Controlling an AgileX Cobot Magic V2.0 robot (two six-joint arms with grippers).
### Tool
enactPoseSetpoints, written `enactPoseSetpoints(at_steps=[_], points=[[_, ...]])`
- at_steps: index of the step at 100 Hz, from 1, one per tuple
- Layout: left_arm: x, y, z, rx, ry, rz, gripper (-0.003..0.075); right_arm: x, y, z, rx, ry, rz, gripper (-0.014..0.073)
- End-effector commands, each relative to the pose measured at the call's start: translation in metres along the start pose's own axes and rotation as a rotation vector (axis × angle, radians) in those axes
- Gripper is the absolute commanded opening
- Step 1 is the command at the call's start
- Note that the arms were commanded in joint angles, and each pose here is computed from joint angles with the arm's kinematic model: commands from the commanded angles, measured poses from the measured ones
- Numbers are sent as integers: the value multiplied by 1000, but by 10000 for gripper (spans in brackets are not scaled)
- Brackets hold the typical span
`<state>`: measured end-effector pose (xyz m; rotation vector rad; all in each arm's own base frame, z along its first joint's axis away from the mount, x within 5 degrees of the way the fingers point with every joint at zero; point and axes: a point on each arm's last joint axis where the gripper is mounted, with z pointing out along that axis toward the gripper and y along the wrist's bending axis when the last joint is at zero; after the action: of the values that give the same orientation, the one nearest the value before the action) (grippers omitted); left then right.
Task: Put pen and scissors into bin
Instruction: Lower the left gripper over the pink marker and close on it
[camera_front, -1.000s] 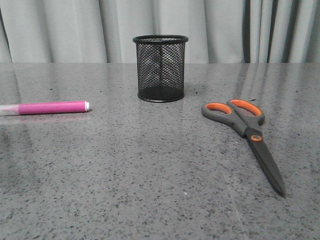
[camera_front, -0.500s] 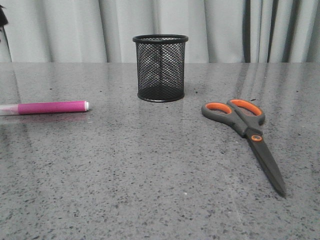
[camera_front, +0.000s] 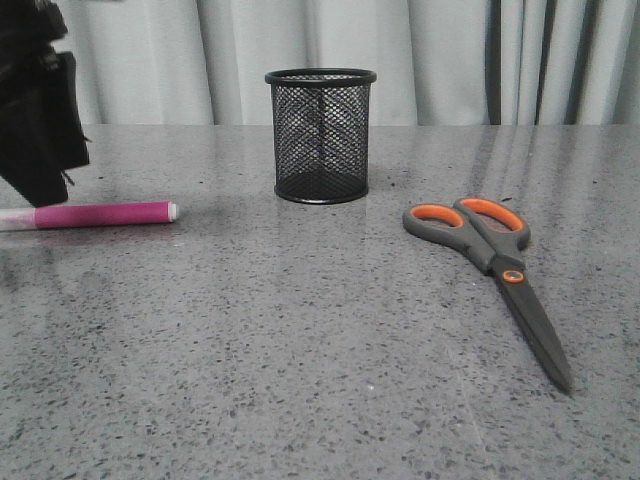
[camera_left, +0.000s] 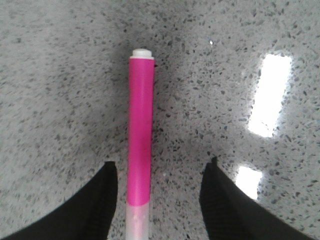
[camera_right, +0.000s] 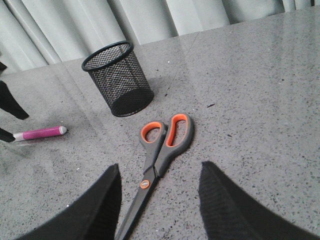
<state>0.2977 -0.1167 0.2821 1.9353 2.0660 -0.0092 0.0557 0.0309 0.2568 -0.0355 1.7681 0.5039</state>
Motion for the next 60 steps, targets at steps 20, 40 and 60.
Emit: enactPoseSetpoints(at_steps=[20,40,60], points=[[-11,13,1,-28,-40,24,348,-11,1,0,12,-46,-1,322],[-18,24,4,-26,-65,13,348,-11,0,0,14,-45,-5,322],[-21,24,15,27,-80,-5,348,-11,0,0,14,-45,-5,322]])
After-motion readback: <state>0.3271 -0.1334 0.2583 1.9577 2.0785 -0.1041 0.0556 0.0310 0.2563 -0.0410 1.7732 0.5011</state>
